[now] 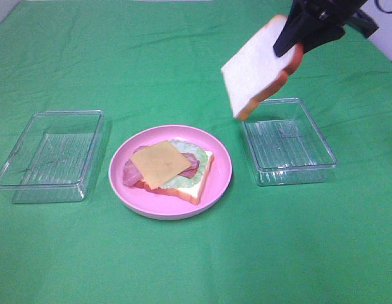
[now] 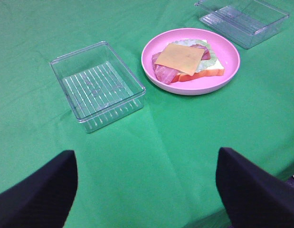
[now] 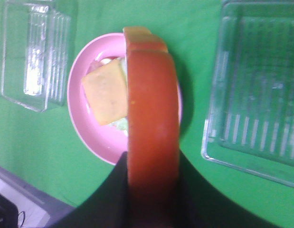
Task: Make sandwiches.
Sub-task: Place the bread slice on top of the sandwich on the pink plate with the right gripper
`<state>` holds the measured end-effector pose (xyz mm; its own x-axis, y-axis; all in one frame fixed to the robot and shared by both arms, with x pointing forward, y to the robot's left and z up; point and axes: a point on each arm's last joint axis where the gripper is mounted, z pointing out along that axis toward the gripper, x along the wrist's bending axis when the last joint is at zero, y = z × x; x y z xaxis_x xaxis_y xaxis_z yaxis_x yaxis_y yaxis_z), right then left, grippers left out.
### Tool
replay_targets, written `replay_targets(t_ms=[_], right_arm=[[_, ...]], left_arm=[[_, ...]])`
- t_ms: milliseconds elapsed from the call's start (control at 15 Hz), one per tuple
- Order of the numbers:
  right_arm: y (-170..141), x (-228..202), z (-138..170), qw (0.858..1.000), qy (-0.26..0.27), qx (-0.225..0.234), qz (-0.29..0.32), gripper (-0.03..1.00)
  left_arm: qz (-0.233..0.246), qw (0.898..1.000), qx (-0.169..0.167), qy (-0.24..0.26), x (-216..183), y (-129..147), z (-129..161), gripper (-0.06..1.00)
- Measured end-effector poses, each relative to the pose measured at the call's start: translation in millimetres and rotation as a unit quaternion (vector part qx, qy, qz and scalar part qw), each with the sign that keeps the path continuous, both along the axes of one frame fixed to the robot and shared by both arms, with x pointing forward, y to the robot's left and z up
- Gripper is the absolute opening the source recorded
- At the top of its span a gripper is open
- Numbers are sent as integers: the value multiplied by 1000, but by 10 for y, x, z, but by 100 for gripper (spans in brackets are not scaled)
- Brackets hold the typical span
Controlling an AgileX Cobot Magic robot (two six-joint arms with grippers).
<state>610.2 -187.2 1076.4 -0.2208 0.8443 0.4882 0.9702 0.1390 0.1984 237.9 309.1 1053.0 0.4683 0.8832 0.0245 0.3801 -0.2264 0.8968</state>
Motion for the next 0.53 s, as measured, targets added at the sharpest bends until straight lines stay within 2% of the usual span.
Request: replay_targets(t_ms=[133, 267, 467, 533], right_arm=[[301, -117, -276, 999, 15, 34, 22, 20], [650, -260, -541, 997, 18, 76, 7, 20], [887, -347, -790, 995, 20, 92, -22, 20], [1053, -345, -989, 993, 35, 104, -39, 20]], left_arm=[[0, 1000, 0, 0, 0, 0, 0, 76], [0, 1000, 0, 0, 0, 0, 0, 76], [0, 1000, 0, 0, 0, 0, 0, 76], [0, 1000, 0, 0, 0, 0, 0, 76]])
